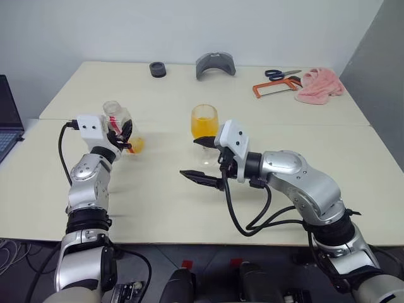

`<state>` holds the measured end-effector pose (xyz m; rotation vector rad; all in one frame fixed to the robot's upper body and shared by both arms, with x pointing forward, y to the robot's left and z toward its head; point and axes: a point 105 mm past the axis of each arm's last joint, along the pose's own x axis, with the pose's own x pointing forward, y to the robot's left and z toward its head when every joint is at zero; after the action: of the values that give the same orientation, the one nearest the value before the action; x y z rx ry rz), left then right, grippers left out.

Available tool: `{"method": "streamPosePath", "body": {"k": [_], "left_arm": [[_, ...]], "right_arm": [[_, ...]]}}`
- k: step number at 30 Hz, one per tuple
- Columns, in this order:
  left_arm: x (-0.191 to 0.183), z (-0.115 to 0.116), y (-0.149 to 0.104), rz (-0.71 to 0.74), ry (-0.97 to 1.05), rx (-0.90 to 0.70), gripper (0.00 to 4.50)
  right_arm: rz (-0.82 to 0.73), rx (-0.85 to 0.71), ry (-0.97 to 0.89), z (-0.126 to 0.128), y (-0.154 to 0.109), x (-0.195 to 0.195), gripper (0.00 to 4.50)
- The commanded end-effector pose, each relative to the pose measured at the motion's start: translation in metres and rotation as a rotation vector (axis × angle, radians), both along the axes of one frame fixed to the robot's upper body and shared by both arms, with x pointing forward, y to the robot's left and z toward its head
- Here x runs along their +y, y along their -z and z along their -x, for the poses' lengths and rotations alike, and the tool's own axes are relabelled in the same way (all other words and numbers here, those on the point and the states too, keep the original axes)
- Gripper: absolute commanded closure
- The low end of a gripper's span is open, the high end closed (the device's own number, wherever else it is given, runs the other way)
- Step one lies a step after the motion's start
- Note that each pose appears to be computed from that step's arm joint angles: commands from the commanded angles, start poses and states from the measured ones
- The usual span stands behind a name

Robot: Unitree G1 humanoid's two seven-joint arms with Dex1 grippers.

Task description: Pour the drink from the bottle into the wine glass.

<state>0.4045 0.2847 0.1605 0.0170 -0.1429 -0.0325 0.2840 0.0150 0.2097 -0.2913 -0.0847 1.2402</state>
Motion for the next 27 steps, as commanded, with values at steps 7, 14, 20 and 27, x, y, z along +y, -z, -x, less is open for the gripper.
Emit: {"method": "streamPosePath", "body": {"k": [7,14,20,27], "left_arm": [[0.005,0.003,-0.001,-0.01,-0.009,-0.019,0.02],[0.007,0.024,0.012,-0.076,0.019,-0.005,0.02],[0.008,0.051,0.013,-0.181,-0.024,-0.013,0.02],[-0.006,0.083,0.027,-0.17,-0.054,0.019,0.02]], "right_arm": [[-0.021,-0.036,-0.017,0.003,-0.009,0.004,0.0],[0.009,0.009,0.049,0.004,0.017,-0.023,0.0],[-0.031,-0.053,0.192,-0.002,0.045,-0.051,0.0],[-0.247,-0.052,0.564,-0.018,0.084,-0.097,0.0]]}}
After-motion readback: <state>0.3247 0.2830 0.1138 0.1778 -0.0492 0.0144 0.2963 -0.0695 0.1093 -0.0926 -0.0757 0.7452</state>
